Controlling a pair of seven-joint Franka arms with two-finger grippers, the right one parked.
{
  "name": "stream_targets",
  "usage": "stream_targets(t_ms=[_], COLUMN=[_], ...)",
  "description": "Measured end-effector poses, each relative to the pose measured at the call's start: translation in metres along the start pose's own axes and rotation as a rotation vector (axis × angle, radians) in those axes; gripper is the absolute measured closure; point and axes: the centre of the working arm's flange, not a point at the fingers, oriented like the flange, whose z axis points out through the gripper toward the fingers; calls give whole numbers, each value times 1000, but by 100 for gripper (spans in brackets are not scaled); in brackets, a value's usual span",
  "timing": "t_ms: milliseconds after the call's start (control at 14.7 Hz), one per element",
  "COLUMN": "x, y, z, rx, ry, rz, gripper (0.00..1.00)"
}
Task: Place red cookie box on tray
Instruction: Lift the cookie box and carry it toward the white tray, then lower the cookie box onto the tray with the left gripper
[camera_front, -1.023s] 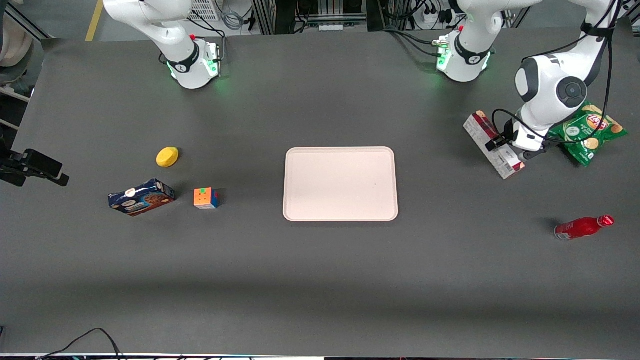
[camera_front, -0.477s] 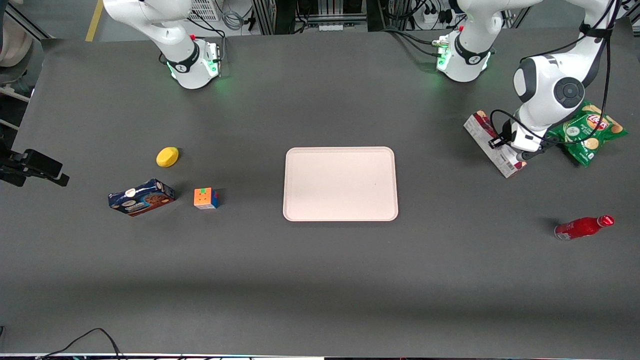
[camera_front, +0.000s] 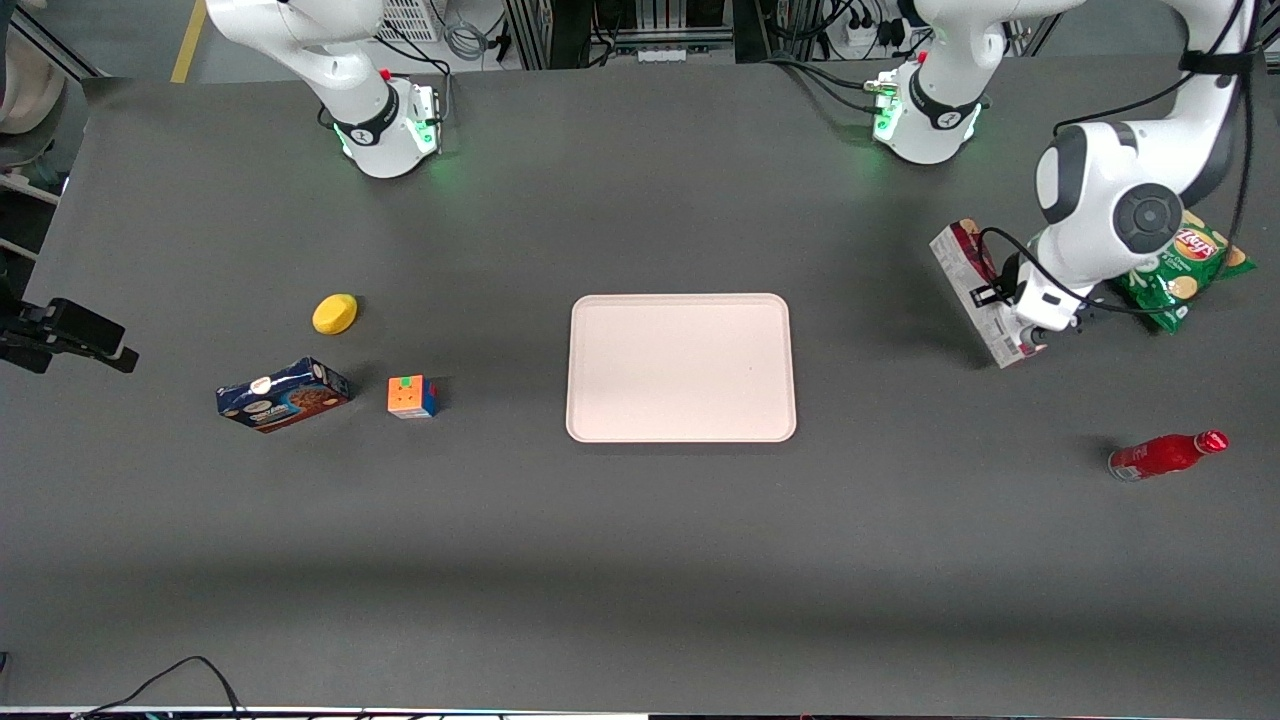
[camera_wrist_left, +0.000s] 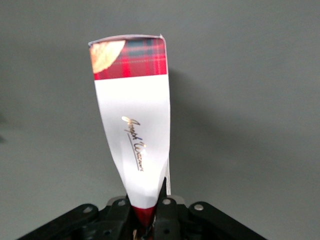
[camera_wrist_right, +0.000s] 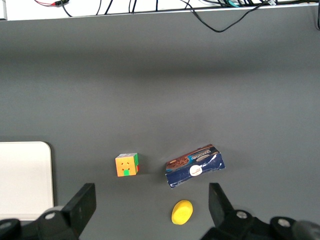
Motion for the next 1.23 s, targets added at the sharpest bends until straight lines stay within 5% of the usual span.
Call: stream_targets(t_ms=[136, 477, 1023, 1227], x=[9, -4, -60, -84], y=[36, 149, 296, 322], z=[-56, -145, -84, -40], rx=[6, -43, -146, -175], ry=[33, 183, 148, 164], rz=[73, 270, 342, 353], gripper=[85, 85, 85, 85])
